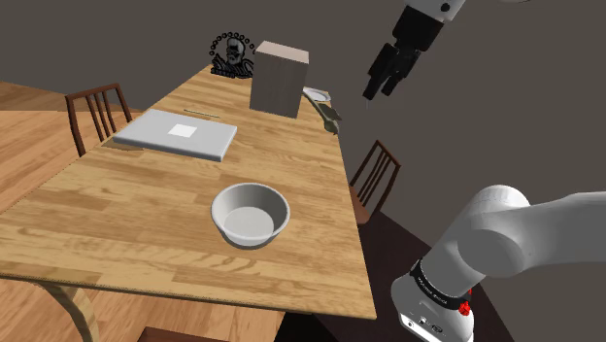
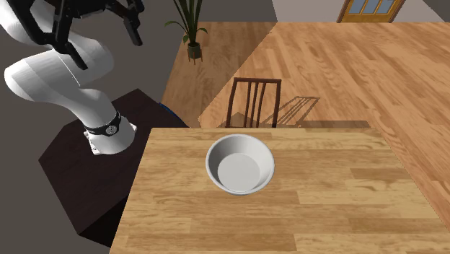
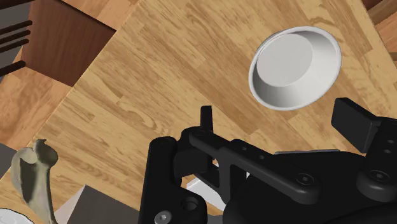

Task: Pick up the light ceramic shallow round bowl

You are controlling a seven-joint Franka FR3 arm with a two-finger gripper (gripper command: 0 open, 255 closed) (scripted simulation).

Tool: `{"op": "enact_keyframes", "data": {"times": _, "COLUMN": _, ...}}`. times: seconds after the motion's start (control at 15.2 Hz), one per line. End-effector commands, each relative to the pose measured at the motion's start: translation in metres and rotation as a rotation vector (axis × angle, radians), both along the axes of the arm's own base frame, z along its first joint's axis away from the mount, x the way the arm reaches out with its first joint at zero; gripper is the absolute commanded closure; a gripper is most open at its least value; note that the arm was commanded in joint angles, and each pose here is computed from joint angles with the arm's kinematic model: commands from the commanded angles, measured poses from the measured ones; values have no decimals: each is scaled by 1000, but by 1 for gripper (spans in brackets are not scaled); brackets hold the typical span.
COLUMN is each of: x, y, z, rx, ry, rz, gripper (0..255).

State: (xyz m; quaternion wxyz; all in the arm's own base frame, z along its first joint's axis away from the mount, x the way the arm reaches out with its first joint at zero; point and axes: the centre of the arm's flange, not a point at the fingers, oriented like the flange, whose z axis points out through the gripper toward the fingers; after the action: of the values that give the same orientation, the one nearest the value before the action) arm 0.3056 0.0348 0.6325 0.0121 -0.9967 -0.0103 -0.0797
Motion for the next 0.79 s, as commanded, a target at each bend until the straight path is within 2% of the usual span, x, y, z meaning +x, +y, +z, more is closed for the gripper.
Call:
{"op": "enact_keyframes", "data": {"times": 0.0, "x": 0, "y": 0, "z": 0, "rx": 0, "ry": 0, "rz": 0, "gripper": 0}}
{"op": "enact_keyframes", "data": {"times": 0.73, "x": 69, "y": -2, "z": -131, "rx": 114, "ry": 49, "rz": 11, "gripper": 0}}
